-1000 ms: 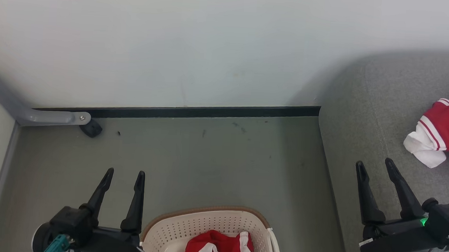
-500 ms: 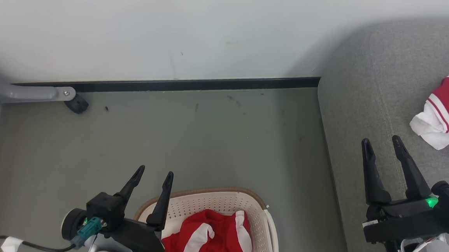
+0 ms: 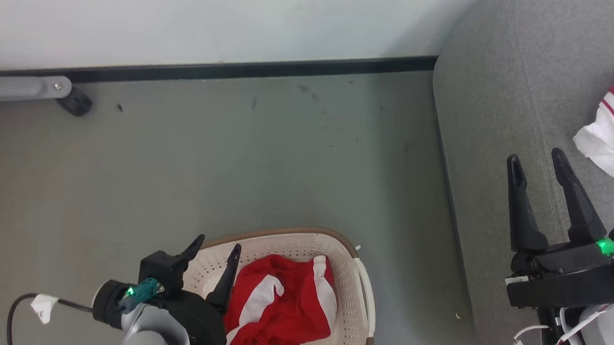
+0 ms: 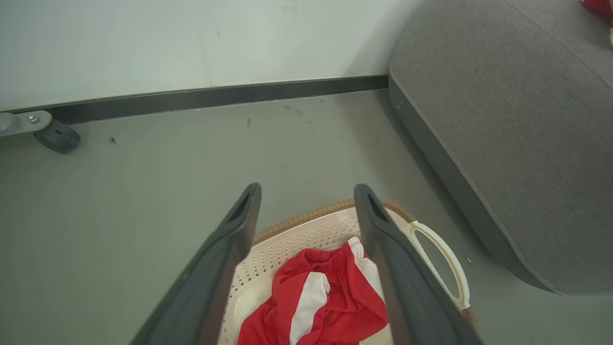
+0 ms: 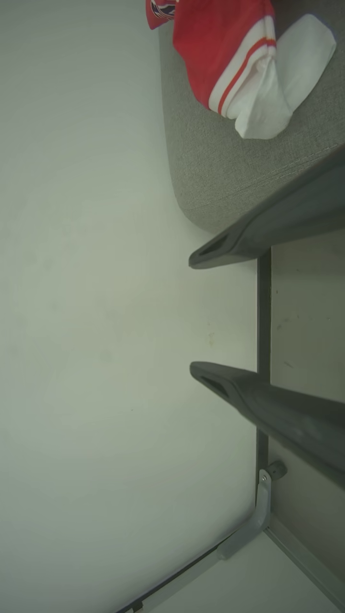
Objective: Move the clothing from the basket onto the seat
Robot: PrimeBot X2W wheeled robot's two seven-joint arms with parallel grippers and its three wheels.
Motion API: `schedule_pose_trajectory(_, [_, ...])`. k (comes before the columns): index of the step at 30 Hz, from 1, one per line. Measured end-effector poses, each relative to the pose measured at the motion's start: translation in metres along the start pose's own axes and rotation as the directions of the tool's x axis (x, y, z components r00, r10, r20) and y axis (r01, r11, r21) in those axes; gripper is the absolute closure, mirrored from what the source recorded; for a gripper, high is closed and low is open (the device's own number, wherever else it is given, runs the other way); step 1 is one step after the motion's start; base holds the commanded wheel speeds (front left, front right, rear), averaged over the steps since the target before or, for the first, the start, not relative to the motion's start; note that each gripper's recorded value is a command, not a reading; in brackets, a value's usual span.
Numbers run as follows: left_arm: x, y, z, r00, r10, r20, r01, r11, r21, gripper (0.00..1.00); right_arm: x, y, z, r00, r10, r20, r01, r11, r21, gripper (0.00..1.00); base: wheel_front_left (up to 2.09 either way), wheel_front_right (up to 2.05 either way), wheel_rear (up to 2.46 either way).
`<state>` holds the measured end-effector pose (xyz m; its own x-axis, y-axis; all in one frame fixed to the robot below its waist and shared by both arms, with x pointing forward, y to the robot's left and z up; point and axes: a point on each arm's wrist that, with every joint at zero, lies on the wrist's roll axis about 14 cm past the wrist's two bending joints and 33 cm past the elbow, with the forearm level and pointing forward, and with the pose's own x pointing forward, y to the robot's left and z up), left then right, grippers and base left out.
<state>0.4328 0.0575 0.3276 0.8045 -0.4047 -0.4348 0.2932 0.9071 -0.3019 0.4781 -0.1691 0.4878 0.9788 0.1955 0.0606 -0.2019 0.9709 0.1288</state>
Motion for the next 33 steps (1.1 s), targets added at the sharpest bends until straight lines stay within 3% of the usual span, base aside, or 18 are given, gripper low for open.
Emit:
schedule_pose_trajectory(11, [0.032, -0.008, -0.054, 0.981, -0.051, -0.189, 0.05, 0.999, -0.01, 0.0, 0.012, -0.035, -0.005, 0.998, -0.068, 0.015, 0.068, 0.998, -0.009, 0.0, 0.0, 0.0, 0.0])
schedule_pose_trajectory(33, [0.076, -0.017, -0.142, 0.887, -0.139, -0.44, 0.15, 0.989, -0.009, 0.0, 0.035, -0.053, -0.033, 0.994, -0.107, 0.016, 0.106, 0.994, 0.028, 0.0, 0.0, 0.0, 0.0])
